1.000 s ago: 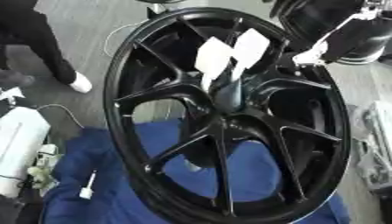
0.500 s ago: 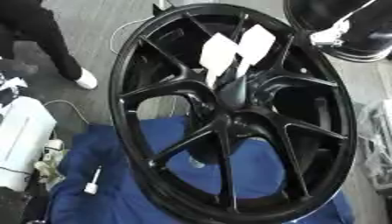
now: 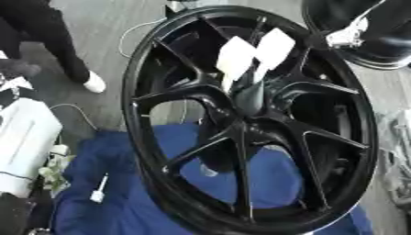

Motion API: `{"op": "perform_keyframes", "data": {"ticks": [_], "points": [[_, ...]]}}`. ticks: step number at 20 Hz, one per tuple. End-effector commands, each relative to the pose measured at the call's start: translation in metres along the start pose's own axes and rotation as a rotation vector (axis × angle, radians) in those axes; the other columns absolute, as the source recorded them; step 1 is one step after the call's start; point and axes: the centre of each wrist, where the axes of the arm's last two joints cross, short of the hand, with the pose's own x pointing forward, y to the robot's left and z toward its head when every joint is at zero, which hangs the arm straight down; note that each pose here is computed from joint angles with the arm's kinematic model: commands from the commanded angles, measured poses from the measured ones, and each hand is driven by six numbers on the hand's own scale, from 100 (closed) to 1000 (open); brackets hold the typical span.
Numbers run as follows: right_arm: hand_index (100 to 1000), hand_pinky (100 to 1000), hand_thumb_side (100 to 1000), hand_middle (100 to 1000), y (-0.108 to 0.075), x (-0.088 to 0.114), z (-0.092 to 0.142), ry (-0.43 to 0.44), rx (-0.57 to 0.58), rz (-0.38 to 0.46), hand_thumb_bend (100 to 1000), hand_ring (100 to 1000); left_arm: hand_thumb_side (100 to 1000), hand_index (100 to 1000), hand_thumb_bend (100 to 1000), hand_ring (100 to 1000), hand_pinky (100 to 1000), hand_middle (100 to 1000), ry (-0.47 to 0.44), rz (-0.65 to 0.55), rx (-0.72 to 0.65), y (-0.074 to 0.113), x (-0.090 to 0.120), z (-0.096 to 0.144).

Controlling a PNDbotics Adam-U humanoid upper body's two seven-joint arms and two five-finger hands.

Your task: Pull the pin out of the wheel hub.

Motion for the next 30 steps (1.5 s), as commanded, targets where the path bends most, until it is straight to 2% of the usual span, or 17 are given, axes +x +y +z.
{"op": "perform_keyframes", "data": {"ticks": [1,3,5,7,8,9,10,11,12,15,16,17,20,24,27,28,30], "points": [[981,881,491,817,-0.011,-0.004,0.004,0.007,-0.01,0.041,442,850,770,669,100,753,550,594,-0.022,-0.032,-0.01,0.006,0.008,-0.002],[980,880,493,815,-0.011,-0.006,0.004,0.008,-0.014,0.044,442,848,769,668,100,754,551,594,-0.024,-0.032,-0.011,0.006,0.008,-0.003],[978,876,410,809,-0.011,-0.008,0.005,0.02,-0.032,0.035,438,841,766,668,100,754,551,595,-0.028,-0.03,-0.01,0.006,0.009,-0.003],[956,858,403,782,-0.013,-0.012,0.009,0.05,-0.074,0.015,438,814,763,668,100,754,551,596,-0.031,-0.029,-0.01,0.005,0.01,-0.004],[937,847,301,758,-0.014,-0.016,0.014,0.085,-0.129,-0.015,429,790,760,668,100,754,551,596,-0.034,-0.028,-0.01,0.006,0.01,-0.004],[899,833,113,719,-0.015,-0.02,0.018,0.117,-0.187,-0.054,414,754,756,668,100,754,552,596,-0.038,-0.027,-0.009,0.006,0.011,-0.005],[882,827,100,694,-0.015,-0.025,0.024,0.157,-0.263,-0.114,348,735,754,668,100,754,552,596,-0.042,-0.026,-0.008,0.006,0.012,-0.005],[866,819,100,655,-0.016,-0.03,0.03,0.198,-0.351,-0.182,132,703,749,669,100,754,552,597,-0.048,-0.024,-0.007,0.005,0.013,-0.006],[863,817,100,641,-0.017,-0.035,0.036,0.238,-0.45,-0.252,100,692,746,669,100,754,552,597,-0.055,-0.022,-0.007,0.005,0.014,-0.007],[849,813,100,604,-0.017,-0.044,0.051,0.307,-0.747,-0.446,100,658,721,671,100,755,555,599,-0.088,-0.029,-0.019,0.007,0.021,-0.012],[851,817,223,607,-0.015,-0.046,0.056,0.321,-0.831,-0.503,100,664,703,672,100,756,557,602,-0.105,-0.037,-0.027,0.008,0.024,-0.015],[852,819,304,615,-0.012,-0.048,0.059,0.335,-0.9,-0.556,100,671,687,674,100,757,560,605,-0.128,-0.047,-0.038,0.009,0.029,-0.019],[853,820,433,635,-0.002,-0.052,0.067,0.367,-1.031,-0.666,100,681,655,682,100,762,568,616,-0.206,-0.084,-0.082,0.014,0.044,-0.034],[849,818,496,631,0.012,-0.052,0.072,0.396,-1.169,-0.759,100,677,646,693,100,779,578,647,-0.287,-0.155,-0.175,0.02,0.072,-0.056],[839,816,510,619,0.023,-0.05,0.076,0.419,-1.244,-0.802,100,670,642,707,100,798,591,677,-0.301,-0.224,-0.292,0.023,0.096,-0.071],[837,815,565,615,0.028,-0.05,0.077,0.432,-1.263,-0.815,100,667,644,710,100,806,599,684,-0.294,-0.249,-0.343,0.024,0.104,-0.076],[835,813,564,608,0.037,-0.05,0.079,0.457,-1.293,-0.841,100,661,631,734,100,829,628,706,-0.277,-0.293,-0.449,0.026,0.119,-0.083]]}}
